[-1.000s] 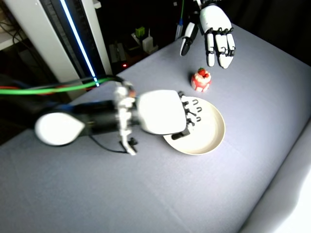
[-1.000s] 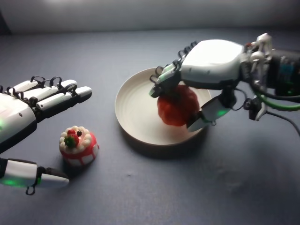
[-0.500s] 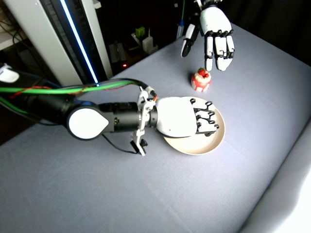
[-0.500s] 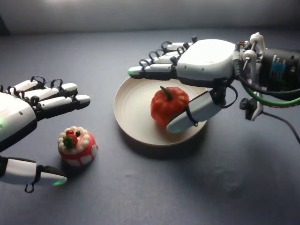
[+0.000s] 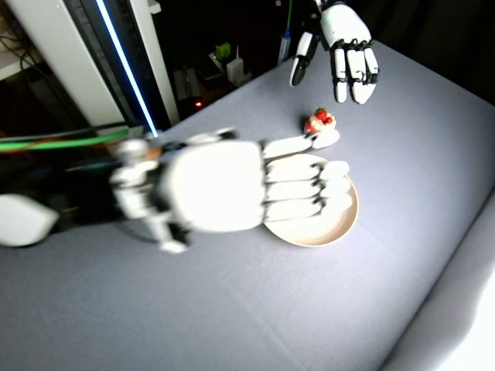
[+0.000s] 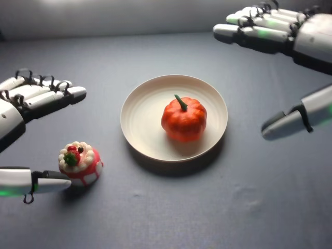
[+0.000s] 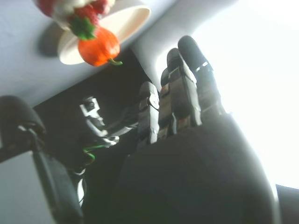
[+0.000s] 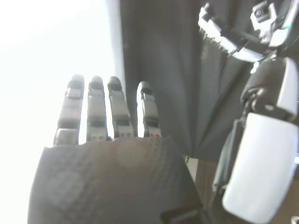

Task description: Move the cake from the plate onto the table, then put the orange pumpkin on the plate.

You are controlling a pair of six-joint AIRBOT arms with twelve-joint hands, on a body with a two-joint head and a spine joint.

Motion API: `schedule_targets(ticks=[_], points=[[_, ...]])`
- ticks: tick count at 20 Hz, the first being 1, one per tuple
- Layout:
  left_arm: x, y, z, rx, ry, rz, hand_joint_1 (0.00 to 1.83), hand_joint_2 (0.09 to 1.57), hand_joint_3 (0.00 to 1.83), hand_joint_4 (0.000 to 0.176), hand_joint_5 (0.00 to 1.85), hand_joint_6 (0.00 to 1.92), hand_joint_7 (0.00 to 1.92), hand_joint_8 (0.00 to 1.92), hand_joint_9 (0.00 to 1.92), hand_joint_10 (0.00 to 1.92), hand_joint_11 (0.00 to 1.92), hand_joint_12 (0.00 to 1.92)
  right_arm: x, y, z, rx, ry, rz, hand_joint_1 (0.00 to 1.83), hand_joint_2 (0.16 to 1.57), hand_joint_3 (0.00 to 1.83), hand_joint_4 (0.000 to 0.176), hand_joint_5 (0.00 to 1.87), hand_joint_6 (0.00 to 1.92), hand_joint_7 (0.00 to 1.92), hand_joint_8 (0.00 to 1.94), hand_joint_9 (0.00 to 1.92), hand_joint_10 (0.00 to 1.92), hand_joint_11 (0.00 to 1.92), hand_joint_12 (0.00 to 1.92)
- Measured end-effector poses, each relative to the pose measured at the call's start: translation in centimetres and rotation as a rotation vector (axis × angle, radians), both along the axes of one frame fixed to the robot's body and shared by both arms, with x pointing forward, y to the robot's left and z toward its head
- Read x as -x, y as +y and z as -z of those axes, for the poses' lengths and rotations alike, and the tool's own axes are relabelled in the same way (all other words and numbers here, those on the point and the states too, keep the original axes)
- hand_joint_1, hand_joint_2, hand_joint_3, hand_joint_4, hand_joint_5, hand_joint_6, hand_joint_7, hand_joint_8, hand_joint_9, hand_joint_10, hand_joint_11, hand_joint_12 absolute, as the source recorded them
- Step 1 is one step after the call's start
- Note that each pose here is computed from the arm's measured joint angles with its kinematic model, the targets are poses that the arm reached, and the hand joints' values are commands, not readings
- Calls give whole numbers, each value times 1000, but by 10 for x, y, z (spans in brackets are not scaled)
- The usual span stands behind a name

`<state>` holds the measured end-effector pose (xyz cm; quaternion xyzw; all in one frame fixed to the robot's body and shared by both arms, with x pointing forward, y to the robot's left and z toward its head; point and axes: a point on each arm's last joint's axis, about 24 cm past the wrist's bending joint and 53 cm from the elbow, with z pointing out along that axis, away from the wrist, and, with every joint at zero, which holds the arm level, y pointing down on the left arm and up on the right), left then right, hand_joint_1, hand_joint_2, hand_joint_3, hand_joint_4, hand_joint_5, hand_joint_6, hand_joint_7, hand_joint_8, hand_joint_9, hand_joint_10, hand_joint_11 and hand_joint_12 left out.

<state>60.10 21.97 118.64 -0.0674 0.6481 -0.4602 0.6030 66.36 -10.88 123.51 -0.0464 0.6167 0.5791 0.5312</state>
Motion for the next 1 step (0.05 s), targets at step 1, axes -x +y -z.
schedule_targets(ticks=[1], points=[[-1, 3, -6, 25, -17, -2, 721, 959, 8, 92, 155, 1, 163, 2, 168, 2, 0, 649, 8, -9, -3, -34, -3, 1, 680, 714, 0, 176, 0, 0, 0, 0, 0, 0, 0, 0]])
